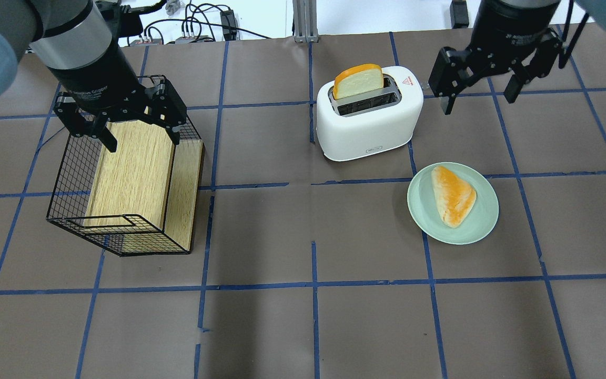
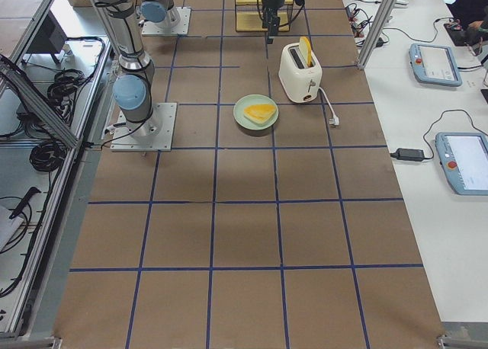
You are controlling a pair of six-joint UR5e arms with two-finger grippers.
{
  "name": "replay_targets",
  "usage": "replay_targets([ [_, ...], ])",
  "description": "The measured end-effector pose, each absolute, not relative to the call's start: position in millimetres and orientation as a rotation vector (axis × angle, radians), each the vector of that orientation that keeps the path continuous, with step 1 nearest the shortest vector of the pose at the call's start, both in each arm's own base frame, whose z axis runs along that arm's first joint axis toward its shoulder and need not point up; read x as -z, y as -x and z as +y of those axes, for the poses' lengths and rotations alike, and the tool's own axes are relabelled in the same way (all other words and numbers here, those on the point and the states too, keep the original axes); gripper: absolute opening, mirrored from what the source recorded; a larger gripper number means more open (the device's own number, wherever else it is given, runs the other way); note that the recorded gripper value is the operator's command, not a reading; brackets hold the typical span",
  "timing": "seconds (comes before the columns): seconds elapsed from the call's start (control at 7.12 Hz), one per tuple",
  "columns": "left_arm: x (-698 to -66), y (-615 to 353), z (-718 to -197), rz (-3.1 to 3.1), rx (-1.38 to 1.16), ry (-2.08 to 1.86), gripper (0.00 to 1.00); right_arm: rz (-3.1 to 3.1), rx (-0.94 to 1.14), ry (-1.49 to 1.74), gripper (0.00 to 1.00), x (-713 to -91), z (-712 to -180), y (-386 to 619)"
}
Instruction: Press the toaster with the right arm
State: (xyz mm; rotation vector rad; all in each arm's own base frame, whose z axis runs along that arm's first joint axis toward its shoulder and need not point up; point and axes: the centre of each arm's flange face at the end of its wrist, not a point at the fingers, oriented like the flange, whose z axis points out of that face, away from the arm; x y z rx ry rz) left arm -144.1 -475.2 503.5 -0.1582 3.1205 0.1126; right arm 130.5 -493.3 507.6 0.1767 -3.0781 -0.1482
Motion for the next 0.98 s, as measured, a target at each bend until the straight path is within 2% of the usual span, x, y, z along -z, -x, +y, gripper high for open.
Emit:
replay_targets([
  [0.28, -503.5, 144.1, -475.1, 3.12, -0.114, 0.158, 1.0, -3.084, 0.119, -0.142, 1.0, -488.6, -475.6, -121.4],
  [0.98, -503.5, 144.1, -475.1, 3.12, -0.114, 0.158, 1.0, -3.076, 0.062, -0.119, 1.0, -487.7, -478.9, -115.7],
])
